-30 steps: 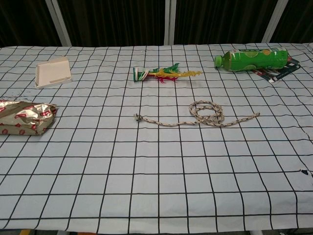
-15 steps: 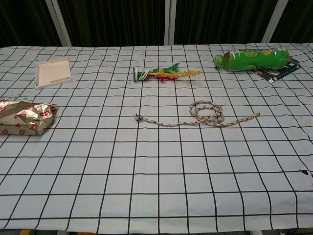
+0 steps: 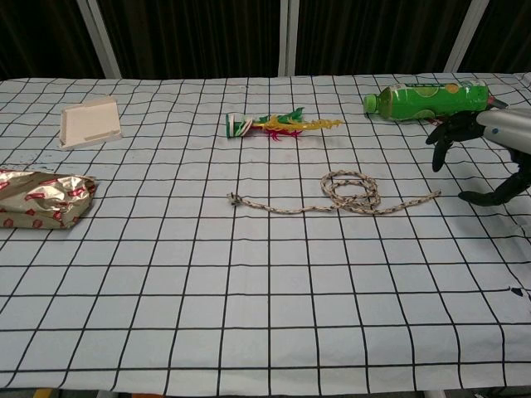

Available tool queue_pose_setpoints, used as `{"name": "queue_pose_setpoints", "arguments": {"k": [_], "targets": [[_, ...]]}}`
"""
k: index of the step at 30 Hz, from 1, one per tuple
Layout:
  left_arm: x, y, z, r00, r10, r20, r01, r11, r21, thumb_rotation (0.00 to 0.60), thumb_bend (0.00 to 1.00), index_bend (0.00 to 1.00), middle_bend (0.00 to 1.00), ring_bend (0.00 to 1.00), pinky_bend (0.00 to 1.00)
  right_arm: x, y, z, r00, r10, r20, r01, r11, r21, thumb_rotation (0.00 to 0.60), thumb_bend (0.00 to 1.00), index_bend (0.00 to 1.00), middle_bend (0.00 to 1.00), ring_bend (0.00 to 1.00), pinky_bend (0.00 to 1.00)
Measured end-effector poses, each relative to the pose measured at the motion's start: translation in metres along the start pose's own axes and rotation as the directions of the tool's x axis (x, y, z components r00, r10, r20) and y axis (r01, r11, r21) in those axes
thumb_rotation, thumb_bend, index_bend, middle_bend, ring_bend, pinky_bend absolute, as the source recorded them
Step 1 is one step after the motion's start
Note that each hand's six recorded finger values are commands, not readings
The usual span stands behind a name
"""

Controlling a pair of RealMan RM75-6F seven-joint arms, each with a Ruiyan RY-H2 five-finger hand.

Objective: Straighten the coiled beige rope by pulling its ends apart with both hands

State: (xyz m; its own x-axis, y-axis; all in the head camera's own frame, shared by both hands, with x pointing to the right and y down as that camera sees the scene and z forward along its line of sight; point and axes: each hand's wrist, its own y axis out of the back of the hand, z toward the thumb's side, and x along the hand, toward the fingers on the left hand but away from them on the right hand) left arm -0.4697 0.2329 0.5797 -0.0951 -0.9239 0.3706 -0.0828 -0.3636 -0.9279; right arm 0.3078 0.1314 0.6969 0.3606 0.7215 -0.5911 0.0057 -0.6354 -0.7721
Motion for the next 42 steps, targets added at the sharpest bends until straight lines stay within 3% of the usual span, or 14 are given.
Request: {"name": "queue_pose_setpoints", "arguments": {"k": [6, 18, 42], "targets": [[0.001, -0.002, -0.003, 1.000, -0.005, -0.005, 0.005, 1.000, -0.001, 0.600, 0.13, 0.24, 0.14, 0.00, 0.00, -0.025, -0.020, 0.006, 1.000, 0.008, 0.009, -0.008, 1.000, 0.028, 0.600, 0.24, 0.48, 0.18, 0.00, 0.00], [0.003, -0.004, -0.004, 1.000, -0.007, -0.008, 0.007, 1.000, -0.002, 0.600, 0.13, 0.24, 0.14, 0.00, 0.00, -0.036, -0.026, 0.006, 1.000, -0.001, 0.017, 0.000, 0.999, 0.032, 0.600, 0.26, 0.54, 0.19, 0.00, 0.00], [0.002, -0.006, -0.009, 1.000, -0.010, -0.019, 0.010, 1.000, -0.004, 0.600, 0.13, 0.24, 0.14, 0.00, 0.00, -0.039, -0.033, 0.013, 1.000, 0.016, -0.010, -0.015, 0.997, 0.072, 0.600, 0.32, 0.47, 0.16, 0.00, 0.00]]}}
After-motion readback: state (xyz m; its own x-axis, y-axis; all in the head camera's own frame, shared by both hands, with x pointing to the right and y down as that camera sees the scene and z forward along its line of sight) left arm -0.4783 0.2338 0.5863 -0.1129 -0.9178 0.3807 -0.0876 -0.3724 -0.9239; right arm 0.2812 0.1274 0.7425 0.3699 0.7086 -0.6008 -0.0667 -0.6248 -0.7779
